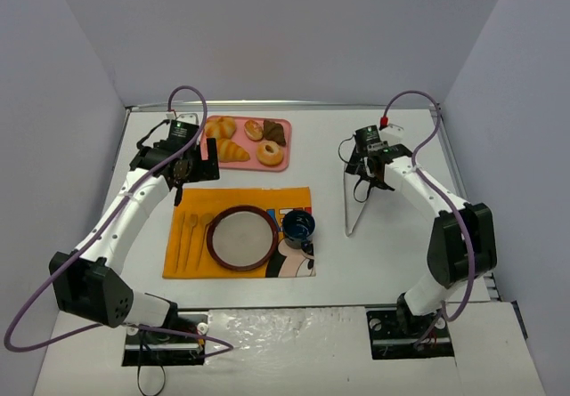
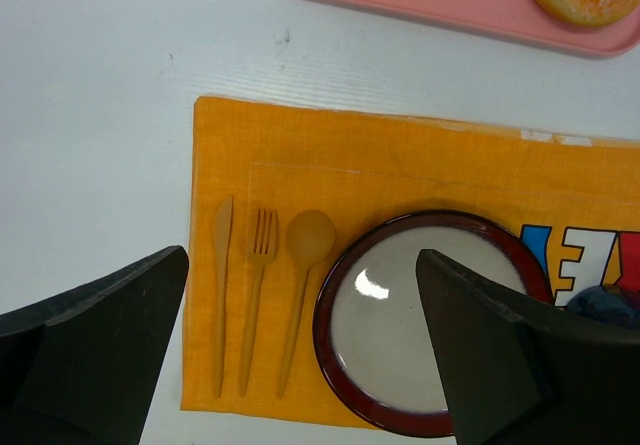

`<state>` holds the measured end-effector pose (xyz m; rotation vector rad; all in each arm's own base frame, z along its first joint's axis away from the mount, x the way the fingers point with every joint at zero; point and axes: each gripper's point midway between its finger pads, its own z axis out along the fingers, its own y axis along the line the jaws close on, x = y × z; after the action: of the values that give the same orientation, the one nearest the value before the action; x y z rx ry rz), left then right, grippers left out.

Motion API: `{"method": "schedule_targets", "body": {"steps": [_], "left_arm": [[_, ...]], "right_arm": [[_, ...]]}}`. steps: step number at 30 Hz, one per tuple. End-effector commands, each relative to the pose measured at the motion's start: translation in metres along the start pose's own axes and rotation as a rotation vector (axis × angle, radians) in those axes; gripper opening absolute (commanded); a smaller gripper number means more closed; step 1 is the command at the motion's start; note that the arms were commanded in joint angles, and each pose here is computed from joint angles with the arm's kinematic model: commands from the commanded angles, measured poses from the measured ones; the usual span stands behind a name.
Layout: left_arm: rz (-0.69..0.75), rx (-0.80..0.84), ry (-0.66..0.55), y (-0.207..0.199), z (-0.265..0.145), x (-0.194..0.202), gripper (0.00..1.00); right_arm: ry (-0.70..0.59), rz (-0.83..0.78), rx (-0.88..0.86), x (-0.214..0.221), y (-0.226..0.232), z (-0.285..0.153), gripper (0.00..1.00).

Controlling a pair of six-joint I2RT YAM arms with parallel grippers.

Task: Place the bread

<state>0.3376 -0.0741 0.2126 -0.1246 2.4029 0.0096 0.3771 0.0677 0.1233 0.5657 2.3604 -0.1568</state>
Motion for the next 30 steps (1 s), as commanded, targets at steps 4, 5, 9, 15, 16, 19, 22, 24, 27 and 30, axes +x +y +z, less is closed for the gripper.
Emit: {"method": "schedule_targets", "body": {"steps": [4, 5, 9, 15, 16, 19, 22, 24, 27, 30], "left_arm": [[-0.043, 0.053, -0.063, -0.015, 0.001, -0.019, 0.97], [-0.042, 0.054, -0.064, -0.016, 0.001, -0.020, 0.97], [-0.041, 0.059, -0.068, -0.016, -0.001, -0.021, 0.97], [-0.030, 0.056, -0.074, -0.012, -0.006, -0.020, 0.97], [-0.028, 0.055, -0.079, -0.011, -0.007, -0.021, 0.97], [-0.024, 0.053, -0.081, -0.010, -0.009, -0.022, 0.97], [-0.024, 0.055, -0.082, -0.010, -0.010, -0.023, 0.97], [-0.027, 0.061, -0.079, -0.012, -0.009, -0.023, 0.97], [-0.029, 0.065, -0.075, -0.013, -0.008, -0.023, 0.97], [-0.029, 0.066, -0.075, -0.013, -0.008, -0.023, 0.97]], "right_arm": [[0.027, 0.055, 0.090, 0.015, -0.010, 0.020, 0.84], [0.036, 0.056, 0.098, 0.019, -0.011, 0.023, 0.83], [0.069, 0.065, 0.140, 0.033, -0.014, 0.038, 0.76], [0.102, 0.080, 0.167, 0.038, -0.018, 0.058, 0.74], [0.108, 0.076, 0.164, 0.039, -0.018, 0.060, 0.74], [0.119, 0.073, 0.174, 0.039, -0.022, 0.067, 0.74], [0.122, 0.081, 0.177, 0.039, -0.028, 0.071, 0.74], [0.120, 0.089, 0.180, 0.036, -0.032, 0.074, 0.74], [0.133, 0.090, 0.182, 0.034, -0.037, 0.080, 0.74], [0.145, 0.090, 0.177, 0.032, -0.039, 0.088, 0.74]]}}
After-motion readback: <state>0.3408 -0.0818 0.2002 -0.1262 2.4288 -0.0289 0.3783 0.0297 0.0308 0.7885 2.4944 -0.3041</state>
